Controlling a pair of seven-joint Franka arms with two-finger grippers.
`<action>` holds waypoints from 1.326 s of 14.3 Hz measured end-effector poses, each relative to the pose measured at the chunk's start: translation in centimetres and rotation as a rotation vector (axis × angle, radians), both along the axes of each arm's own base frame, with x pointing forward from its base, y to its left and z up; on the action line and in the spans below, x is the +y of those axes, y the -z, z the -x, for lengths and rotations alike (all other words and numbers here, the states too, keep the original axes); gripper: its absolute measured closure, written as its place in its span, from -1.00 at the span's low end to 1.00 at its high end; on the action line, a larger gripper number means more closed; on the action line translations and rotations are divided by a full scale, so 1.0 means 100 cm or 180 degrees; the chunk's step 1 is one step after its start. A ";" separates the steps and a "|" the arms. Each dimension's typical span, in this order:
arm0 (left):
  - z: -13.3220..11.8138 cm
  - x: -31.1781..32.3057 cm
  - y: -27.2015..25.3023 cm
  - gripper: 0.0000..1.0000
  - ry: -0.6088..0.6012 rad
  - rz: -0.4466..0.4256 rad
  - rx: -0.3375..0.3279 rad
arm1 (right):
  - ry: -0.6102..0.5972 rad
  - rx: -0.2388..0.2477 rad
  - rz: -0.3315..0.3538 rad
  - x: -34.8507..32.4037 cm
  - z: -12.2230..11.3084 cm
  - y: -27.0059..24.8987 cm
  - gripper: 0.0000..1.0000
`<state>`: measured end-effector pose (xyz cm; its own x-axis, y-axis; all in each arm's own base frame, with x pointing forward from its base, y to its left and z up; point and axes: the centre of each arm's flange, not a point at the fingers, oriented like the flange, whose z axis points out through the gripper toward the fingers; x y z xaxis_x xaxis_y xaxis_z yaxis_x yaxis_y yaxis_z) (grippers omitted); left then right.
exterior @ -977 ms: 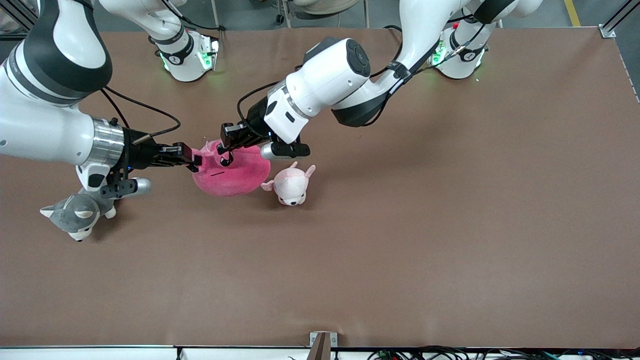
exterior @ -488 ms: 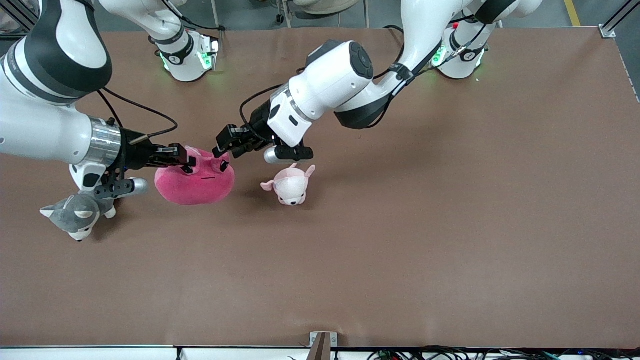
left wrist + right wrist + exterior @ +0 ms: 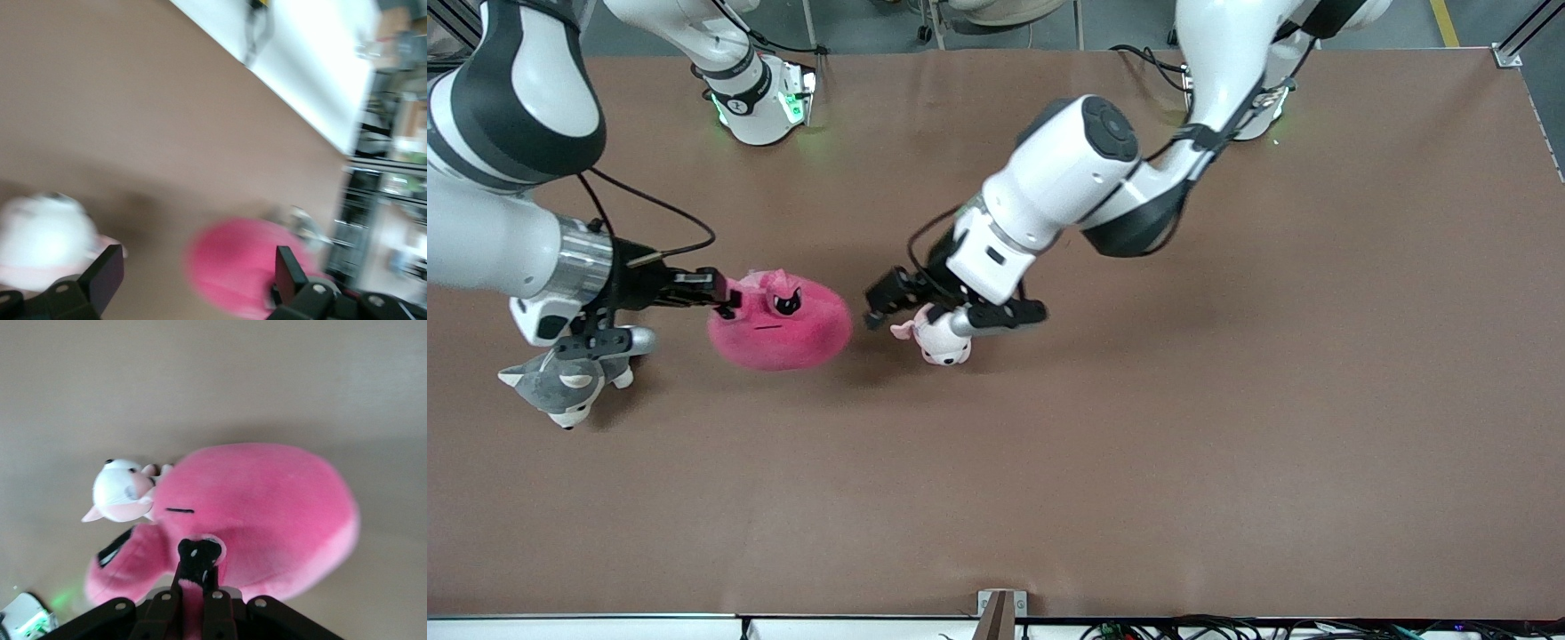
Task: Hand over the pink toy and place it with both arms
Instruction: 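Lower the pink plush with the right gripper while the left gripper retracts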
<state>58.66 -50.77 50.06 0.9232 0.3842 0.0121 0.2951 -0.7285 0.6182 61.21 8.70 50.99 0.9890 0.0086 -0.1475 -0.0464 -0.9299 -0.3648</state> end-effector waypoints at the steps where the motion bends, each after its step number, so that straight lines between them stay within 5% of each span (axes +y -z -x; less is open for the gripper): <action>1: -0.011 0.021 -0.003 -1.00 -0.0020 -0.0204 -0.0008 | 0.0062 0.0019 0.0019 -0.016 -0.003 0.005 0.78; 5: -0.041 0.098 -0.006 -1.00 -0.0091 -0.0983 0.0141 | 0.0108 0.0199 -0.0006 -0.076 -0.015 0.057 0.78; 10: -0.055 0.193 -0.052 -1.00 0.0027 -0.1439 0.0192 | 0.0124 0.0465 -0.0142 -0.119 -0.027 0.140 0.78; 15: -0.036 0.332 -0.126 -1.00 0.0770 -0.1956 0.0223 | 0.0154 0.0539 -0.0330 -0.110 -0.028 0.151 0.78; 19: 0.003 0.412 -0.164 -1.00 0.1081 -0.2207 0.0440 | 0.0124 0.0554 -0.0370 -0.109 -0.028 0.156 0.78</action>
